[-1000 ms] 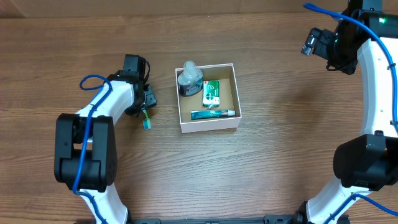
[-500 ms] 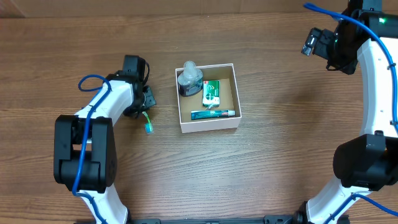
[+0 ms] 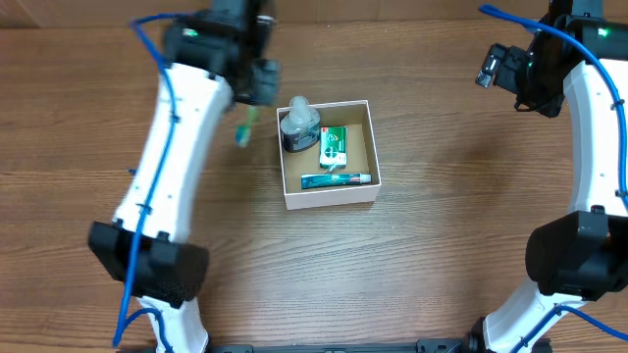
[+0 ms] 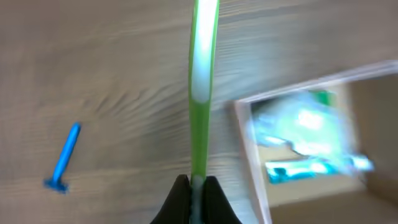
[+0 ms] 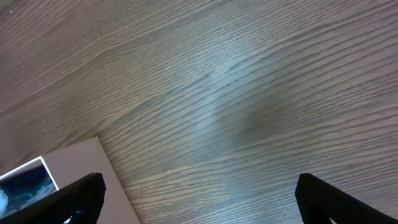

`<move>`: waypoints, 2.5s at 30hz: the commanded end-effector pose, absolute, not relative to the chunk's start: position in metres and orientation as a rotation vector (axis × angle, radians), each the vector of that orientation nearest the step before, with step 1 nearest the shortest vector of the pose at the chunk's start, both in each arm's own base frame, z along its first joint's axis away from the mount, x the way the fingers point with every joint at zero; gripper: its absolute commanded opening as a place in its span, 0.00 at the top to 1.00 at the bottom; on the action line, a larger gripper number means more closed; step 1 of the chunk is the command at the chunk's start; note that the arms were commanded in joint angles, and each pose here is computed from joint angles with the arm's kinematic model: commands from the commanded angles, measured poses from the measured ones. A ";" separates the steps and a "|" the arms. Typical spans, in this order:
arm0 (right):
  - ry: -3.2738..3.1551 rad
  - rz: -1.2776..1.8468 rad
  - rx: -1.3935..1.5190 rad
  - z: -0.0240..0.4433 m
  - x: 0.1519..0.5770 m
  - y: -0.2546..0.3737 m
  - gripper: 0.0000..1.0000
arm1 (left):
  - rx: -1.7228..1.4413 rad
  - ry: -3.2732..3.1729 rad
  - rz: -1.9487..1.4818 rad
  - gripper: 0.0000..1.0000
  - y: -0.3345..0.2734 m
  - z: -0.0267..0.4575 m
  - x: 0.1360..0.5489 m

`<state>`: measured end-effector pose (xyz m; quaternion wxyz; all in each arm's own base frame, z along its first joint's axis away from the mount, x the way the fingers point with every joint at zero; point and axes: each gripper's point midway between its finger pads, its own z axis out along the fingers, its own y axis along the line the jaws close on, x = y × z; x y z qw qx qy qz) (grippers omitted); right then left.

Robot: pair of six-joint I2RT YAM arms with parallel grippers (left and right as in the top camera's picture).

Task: Pack container
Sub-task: 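Lower the toothbrush into the box and release it, then move the left gripper to the blue razor and grasp its handle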

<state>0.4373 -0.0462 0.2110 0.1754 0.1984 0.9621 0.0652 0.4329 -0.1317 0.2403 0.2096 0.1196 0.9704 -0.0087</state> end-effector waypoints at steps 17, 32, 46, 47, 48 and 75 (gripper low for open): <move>2.686 0.178 0.542 0.226 0.438 -0.046 0.00 | 1.172 2.470 -0.121 0.85 -0.267 0.183 0.386; 2.685 0.178 0.542 0.226 0.438 -0.046 0.00 | 1.062 2.383 -0.154 0.57 -0.267 0.298 0.361; 2.686 0.178 0.542 0.226 0.438 -0.046 0.00 | 0.108 3.015 0.315 0.57 -0.014 0.163 0.392; 2.686 0.178 0.542 0.226 0.438 -0.046 0.00 | 0.083 3.042 0.290 0.56 -0.009 0.146 0.389; 2.685 0.178 0.542 0.226 0.438 -0.046 0.00 | 0.051 3.075 0.273 0.55 -0.002 0.129 0.384; 2.685 0.178 0.542 0.226 0.438 -0.046 0.00 | 0.174 2.919 0.190 0.18 0.127 0.055 0.408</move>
